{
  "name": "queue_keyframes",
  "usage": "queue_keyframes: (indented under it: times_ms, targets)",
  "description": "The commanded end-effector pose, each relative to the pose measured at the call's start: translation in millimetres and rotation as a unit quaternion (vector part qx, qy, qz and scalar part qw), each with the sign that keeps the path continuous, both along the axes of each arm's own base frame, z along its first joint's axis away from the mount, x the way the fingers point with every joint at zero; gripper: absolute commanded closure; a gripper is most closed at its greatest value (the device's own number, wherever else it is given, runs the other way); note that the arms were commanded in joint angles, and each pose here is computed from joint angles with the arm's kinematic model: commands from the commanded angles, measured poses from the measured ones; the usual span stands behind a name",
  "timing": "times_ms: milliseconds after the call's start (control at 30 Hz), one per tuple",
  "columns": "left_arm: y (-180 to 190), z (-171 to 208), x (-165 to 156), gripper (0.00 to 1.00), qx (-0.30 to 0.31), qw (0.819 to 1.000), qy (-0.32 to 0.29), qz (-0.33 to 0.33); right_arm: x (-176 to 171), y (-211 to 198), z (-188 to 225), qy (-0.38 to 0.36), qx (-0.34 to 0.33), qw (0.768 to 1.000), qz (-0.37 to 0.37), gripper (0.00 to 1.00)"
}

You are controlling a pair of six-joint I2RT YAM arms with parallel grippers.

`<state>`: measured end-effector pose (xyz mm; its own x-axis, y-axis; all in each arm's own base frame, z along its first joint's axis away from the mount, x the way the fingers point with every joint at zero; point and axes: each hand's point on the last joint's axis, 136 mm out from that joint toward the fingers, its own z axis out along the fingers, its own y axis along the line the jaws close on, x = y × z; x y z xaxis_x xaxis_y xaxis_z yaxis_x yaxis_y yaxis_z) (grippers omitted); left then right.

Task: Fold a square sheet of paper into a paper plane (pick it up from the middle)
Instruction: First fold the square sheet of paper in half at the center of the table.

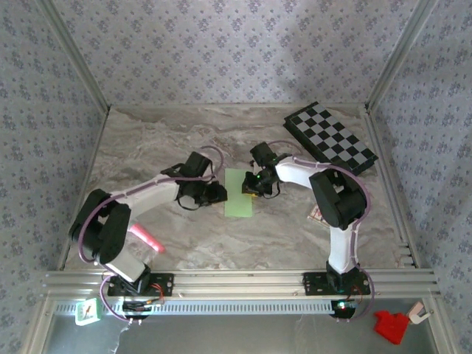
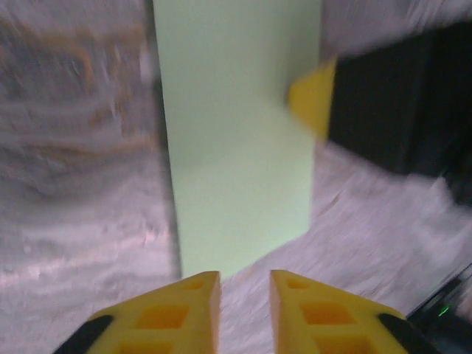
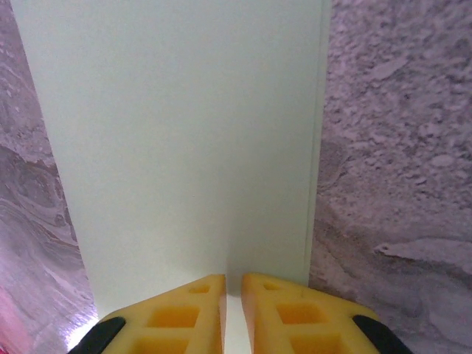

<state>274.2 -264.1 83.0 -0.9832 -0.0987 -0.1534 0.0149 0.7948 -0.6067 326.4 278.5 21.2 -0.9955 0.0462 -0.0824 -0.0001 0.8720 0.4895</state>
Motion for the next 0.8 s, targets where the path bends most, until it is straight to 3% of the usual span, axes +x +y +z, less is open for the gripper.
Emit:
queue_keyframes:
  times_ms: [0, 200, 500, 767]
  targets:
    - [-11, 21, 32, 0.71, -0.067, 0.995, -0.017, 0.066, -12, 0, 3, 0.024, 0.001, 0.999, -0.031, 0.8]
    - [-26, 18, 54, 0.69, -0.096, 0.992, -0.007, 0.082, 5, 6, 54, -0.041, 0.071, 0.995, -0.063, 0.68]
    - [-39, -7, 63, 0.69, -0.093, 0.993, 0.027, 0.073, -6, -43, 49, -0.057, 0.066, 0.988, -0.124, 0.56]
    - [-36, -33, 63, 0.7, -0.067, 0.993, 0.052, 0.083, -16, -45, 41, -0.038, 0.071, 0.99, -0.112, 0.54]
